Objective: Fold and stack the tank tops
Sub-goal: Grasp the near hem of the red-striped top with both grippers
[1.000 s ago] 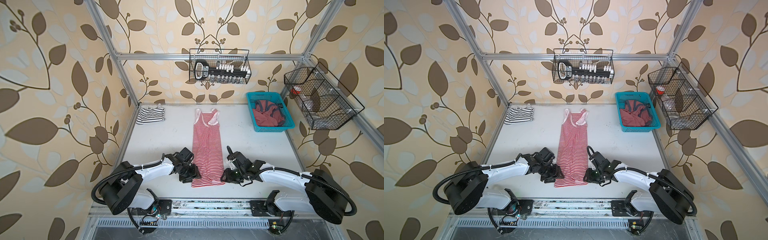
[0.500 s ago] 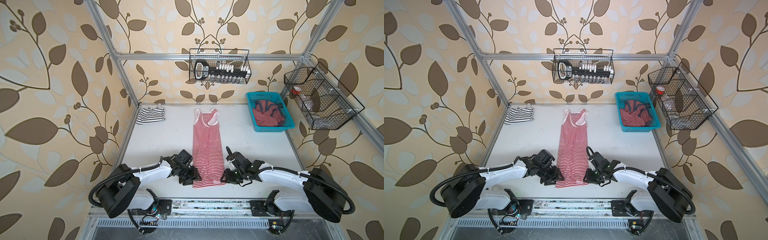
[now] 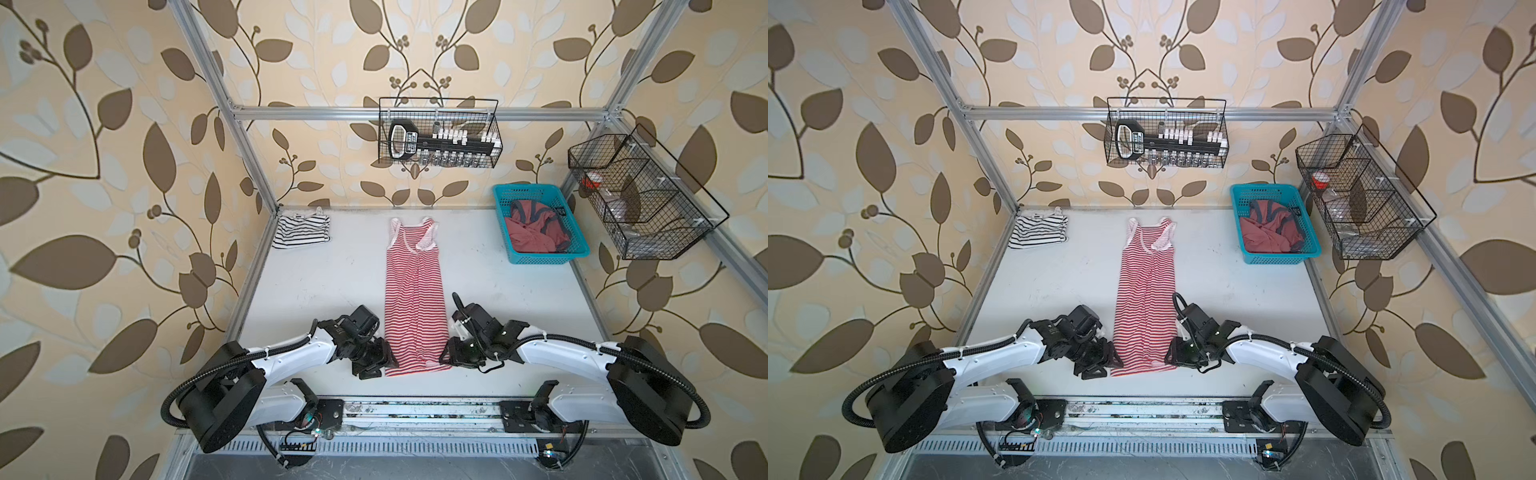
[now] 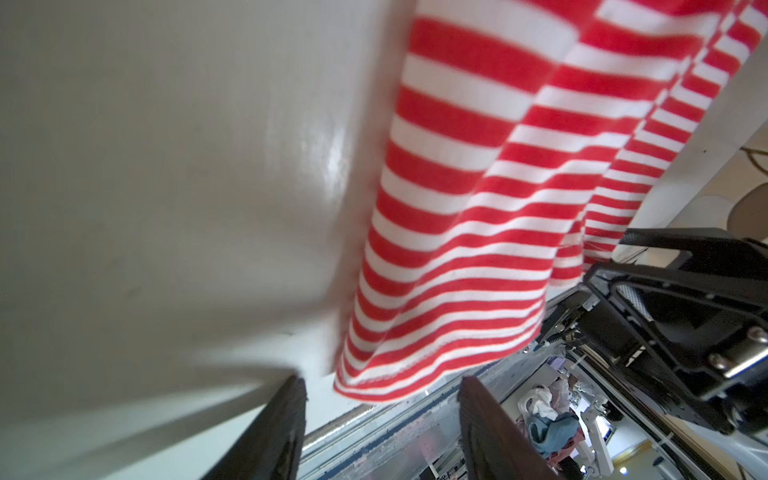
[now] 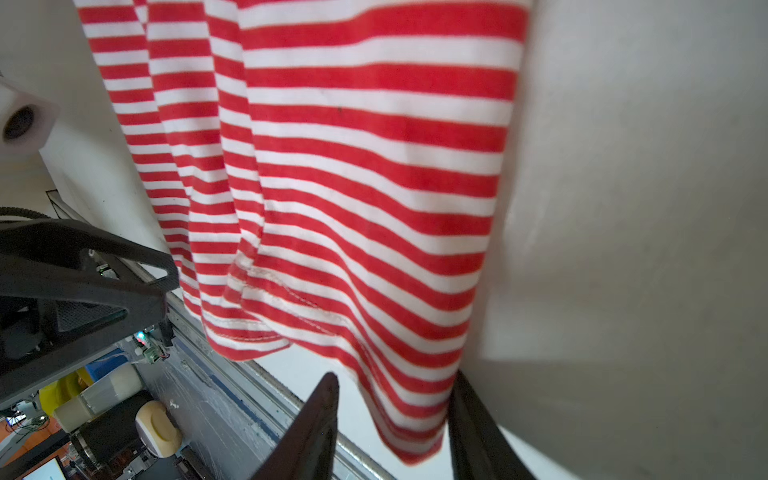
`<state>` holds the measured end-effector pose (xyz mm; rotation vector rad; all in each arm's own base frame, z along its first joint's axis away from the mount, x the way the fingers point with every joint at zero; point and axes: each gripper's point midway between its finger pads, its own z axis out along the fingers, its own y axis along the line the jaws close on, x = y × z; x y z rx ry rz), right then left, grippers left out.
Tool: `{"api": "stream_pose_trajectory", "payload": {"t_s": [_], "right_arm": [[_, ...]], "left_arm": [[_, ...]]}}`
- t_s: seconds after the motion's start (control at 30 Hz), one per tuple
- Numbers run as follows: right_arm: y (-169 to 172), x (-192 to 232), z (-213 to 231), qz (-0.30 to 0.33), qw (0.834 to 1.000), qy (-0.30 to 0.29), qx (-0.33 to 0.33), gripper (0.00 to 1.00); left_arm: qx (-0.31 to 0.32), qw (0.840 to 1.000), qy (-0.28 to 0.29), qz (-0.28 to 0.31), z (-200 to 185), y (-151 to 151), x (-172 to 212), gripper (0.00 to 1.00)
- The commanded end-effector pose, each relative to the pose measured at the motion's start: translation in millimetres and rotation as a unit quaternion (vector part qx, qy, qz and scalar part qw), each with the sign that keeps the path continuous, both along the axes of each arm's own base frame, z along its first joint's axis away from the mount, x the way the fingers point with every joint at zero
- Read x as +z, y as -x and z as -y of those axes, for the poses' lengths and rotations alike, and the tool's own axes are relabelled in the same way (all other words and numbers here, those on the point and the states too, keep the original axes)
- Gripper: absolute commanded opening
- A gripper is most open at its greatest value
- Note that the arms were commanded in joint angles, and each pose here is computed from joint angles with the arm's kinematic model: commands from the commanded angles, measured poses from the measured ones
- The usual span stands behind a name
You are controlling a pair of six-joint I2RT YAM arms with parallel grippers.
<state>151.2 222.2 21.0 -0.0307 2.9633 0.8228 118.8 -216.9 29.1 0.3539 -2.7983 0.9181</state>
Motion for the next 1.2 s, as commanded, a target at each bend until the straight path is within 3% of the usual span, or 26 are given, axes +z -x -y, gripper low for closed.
{"api": "stream_pose_trajectory", "payload": {"t_s": [0.0, 0.17, 0.27, 0.47, 0.57, 0.7, 0.93, 1.17], "right_arm": [[2.1, -6.0, 8.4, -0.006, 1.0, 0.021, -0.011, 0.44], [-1.9, -4.5, 9.8, -0.001, 1.0, 0.019, -0.017, 0.38], [-1.3, -7.2, 10.0, -0.003, 1.0, 0.019, -0.017, 0.27], [1.3, -9.8, 5.3, -0.006, 1.0, 0.011, -0.012, 0.13], [5.0, -9.0, 3.7, -0.005, 1.0, 0.01, -0.007, 0.0], [13.5, -8.2, 6.7, -0.005, 1.0, 0.006, -0.013, 0.0], [29.6, 6.1, 9.3, 0.009, 1.0, -0.012, -0.028, 0.0], [18.5, 31.8, 5.9, 0.043, 0.999, -0.016, -0.022, 0.0]], "left_arm": [[0.012, 0.997, -0.072, -0.037, -26.4, 19.4, -30.8, 0.61], [0.008, 0.997, -0.069, -0.04, -22.7, 20.4, -34.1, 0.6], [0.001, 0.995, -0.083, -0.047, -26.3, 23.2, -42.3, 0.55], [-0.003, 0.994, -0.091, -0.056, -26.7, 24.8, -50.1, 0.34], [-0.005, 0.995, -0.087, -0.048, -25.1, 22.4, -43.9, 0.18], [-0.007, 0.996, -0.084, -0.038, -26.2, 23.6, -35.1, 0.0], [0.009, 0.998, -0.065, -0.009, -25.0, 22.5, -16.0, 0.0], [0.006, 0.998, -0.052, 0.031, -12.3, 1.9, 12.5, 0.0]]}}
